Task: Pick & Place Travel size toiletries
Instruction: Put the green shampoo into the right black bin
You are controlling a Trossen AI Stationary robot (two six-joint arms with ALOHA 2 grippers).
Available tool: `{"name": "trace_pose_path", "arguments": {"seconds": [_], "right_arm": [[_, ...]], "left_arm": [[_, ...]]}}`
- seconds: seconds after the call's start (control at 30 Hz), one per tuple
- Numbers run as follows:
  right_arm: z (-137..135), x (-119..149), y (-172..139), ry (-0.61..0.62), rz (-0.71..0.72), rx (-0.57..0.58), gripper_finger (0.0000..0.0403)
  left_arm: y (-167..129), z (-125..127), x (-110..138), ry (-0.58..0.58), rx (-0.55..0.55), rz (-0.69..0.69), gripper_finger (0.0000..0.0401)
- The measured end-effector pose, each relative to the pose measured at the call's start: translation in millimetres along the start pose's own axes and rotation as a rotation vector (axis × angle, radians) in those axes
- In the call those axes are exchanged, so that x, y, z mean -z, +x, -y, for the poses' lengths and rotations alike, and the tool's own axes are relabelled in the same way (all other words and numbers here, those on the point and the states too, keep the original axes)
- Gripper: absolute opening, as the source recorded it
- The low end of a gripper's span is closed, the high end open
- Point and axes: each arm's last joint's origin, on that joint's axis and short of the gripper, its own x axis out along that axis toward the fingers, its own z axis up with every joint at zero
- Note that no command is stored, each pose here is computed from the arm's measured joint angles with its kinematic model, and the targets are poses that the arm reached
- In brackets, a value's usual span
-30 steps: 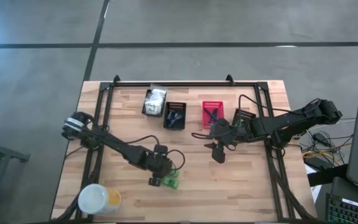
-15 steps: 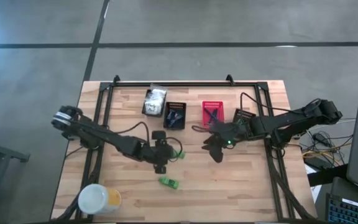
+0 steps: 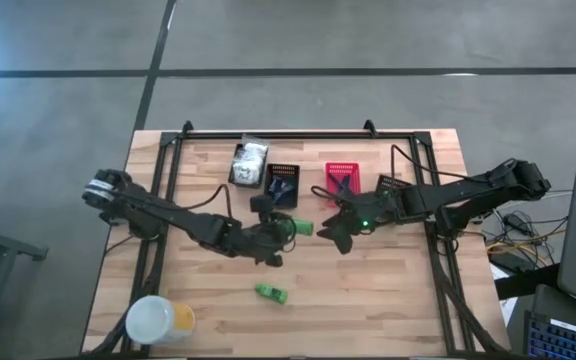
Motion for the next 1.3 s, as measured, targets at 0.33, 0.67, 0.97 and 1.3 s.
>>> {"name": "trace_pose_path", "arguments": {"seconds": [0.33,0.67,0.97,1.3], "right_arm": [[-1,-1,0,0.02,0.013,-0.015,0.0231],[-3,-3,0,0.033,0.03,-0.036,0.0244],[-8,-6,3,0.067,0.068,-0.081,0.0231],[-5,-6,27,0.071,0.062,-0.058,0.0242]], "left_arm": [[2,-13,-17,-0.038,-0.021,0.05,0.0174],[3,-14,-20,-0.059,-0.016,0.075,0.0174],[7,-19,-19,-0.078,-0.023,0.072,0.0174],[7,-19,-18,-0.084,-0.01,0.065,0.0174]]}}
